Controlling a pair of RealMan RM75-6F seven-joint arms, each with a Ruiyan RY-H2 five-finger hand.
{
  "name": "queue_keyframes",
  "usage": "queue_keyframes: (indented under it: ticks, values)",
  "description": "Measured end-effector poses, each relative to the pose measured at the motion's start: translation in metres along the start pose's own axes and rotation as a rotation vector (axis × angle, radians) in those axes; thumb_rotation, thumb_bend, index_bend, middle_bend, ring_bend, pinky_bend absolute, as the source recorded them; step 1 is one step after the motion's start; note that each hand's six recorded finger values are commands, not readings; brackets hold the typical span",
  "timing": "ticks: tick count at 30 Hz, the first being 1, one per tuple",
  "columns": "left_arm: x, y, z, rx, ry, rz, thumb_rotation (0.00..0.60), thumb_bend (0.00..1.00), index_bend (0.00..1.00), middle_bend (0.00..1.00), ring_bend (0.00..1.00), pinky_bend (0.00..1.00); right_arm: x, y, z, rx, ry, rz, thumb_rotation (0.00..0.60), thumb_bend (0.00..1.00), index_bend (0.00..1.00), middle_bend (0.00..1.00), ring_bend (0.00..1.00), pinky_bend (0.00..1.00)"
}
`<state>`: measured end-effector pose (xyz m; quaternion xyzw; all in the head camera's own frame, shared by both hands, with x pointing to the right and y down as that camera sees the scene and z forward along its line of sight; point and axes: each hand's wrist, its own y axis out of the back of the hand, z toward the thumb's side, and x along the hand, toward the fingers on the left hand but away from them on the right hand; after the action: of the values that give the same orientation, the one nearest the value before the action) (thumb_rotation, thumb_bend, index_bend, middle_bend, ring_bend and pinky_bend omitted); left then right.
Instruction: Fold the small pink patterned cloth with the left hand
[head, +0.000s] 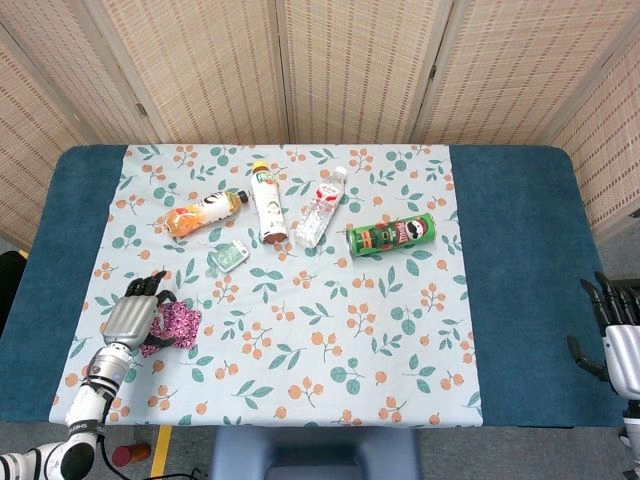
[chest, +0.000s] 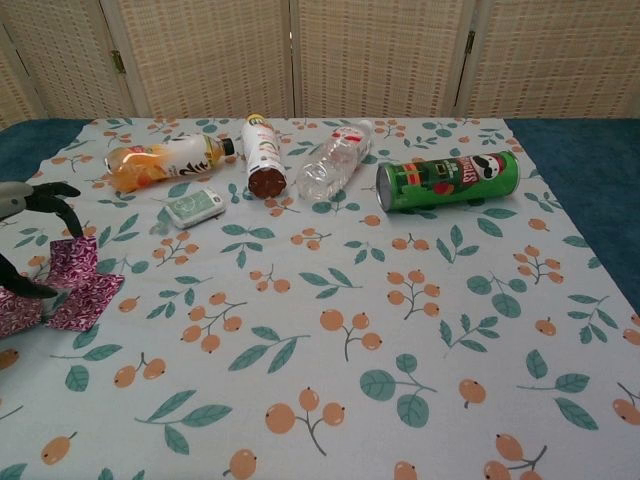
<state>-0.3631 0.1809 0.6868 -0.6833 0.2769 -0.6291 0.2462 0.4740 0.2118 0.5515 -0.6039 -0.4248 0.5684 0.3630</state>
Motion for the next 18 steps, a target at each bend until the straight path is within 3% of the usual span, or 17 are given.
queue_keyframes:
  ticks: [9,18]
  values:
    - [-0.013,-0.010,-0.047,-0.048,0.158,-0.021,0.600,0.22,0.35,0.00,0.00,0.00,-0.009,0.009,0.006,0.024,0.019,-0.010,0.600,0.42,0.00,0.00,0.00,0.00]
    - [-0.017,-0.021,-0.048,-0.061,0.180,-0.035,0.600,0.22,0.35,0.00,0.00,0.00,-0.012,0.009,0.008,0.025,0.021,-0.001,0.600,0.42,0.00,0.00,0.00,0.00]
